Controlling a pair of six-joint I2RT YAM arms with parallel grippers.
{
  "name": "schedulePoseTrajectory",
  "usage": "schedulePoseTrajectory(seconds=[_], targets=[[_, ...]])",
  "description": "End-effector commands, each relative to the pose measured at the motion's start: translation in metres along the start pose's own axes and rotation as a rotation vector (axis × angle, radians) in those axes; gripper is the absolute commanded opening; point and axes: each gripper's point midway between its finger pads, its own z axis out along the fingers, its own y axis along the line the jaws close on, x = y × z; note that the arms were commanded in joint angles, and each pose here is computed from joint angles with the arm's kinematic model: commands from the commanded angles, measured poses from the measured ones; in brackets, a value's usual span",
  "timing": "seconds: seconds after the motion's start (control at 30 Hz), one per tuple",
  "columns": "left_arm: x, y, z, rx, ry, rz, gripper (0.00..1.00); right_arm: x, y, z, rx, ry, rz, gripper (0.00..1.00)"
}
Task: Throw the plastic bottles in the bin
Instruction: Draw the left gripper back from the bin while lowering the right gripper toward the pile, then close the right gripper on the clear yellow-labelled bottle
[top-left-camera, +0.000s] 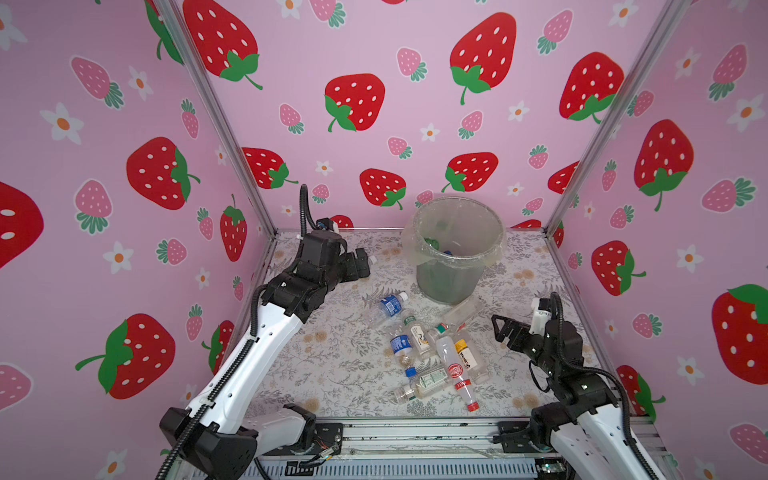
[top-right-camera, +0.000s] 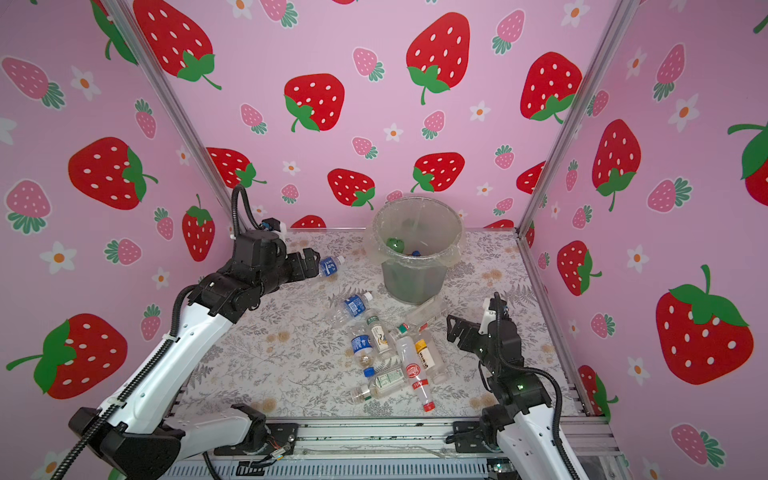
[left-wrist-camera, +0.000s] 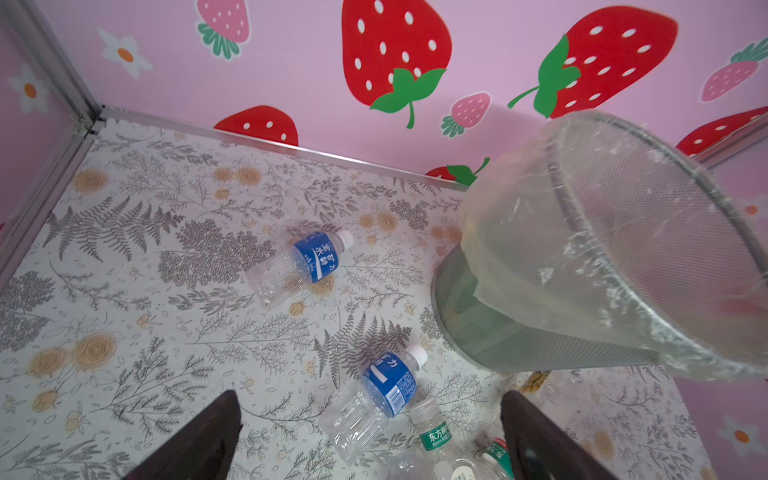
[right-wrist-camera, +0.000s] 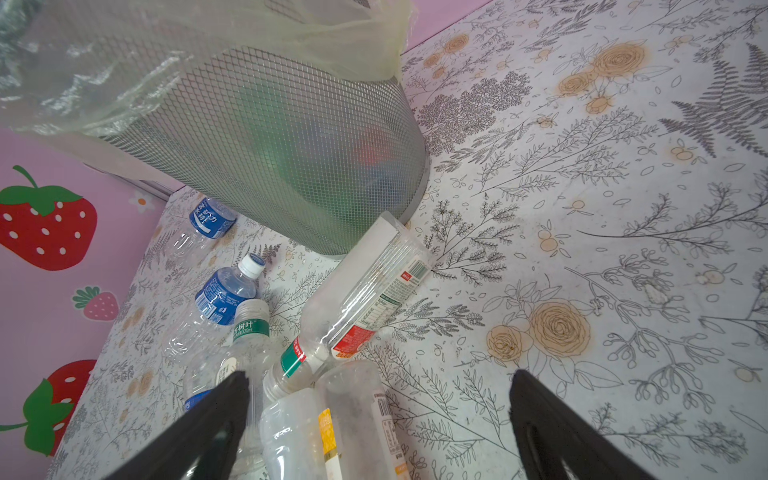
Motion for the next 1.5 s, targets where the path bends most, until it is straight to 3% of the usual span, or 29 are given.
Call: schedulePoseTrajectory(seconds=[0.0, 0.27, 0.73, 1.47], targets=[[0.009, 0.012, -0.003, 0.011, 0.009, -0.030, 0.99, 0.006, -0.007, 0.003, 0.030, 0.021, 0.022, 0.99], [0.035, 0.039, -0.001, 0.014, 0.086, -0.140, 0.99, 0.034, -0.025, 0.017, 0.126, 0.181, 0.006, 0.99], [0.098, 0.075, 0.015, -0.044, 0.236, -0.166, 0.99, 0.055, -0.025, 0.023, 0.140, 0.237, -0.007, 0.99], [0.100, 0.090, 0.009, -0.095, 0.239, -0.161, 0.99, 0.101, -0.005, 0.025, 0.136, 0.344, -0.144, 0.99]])
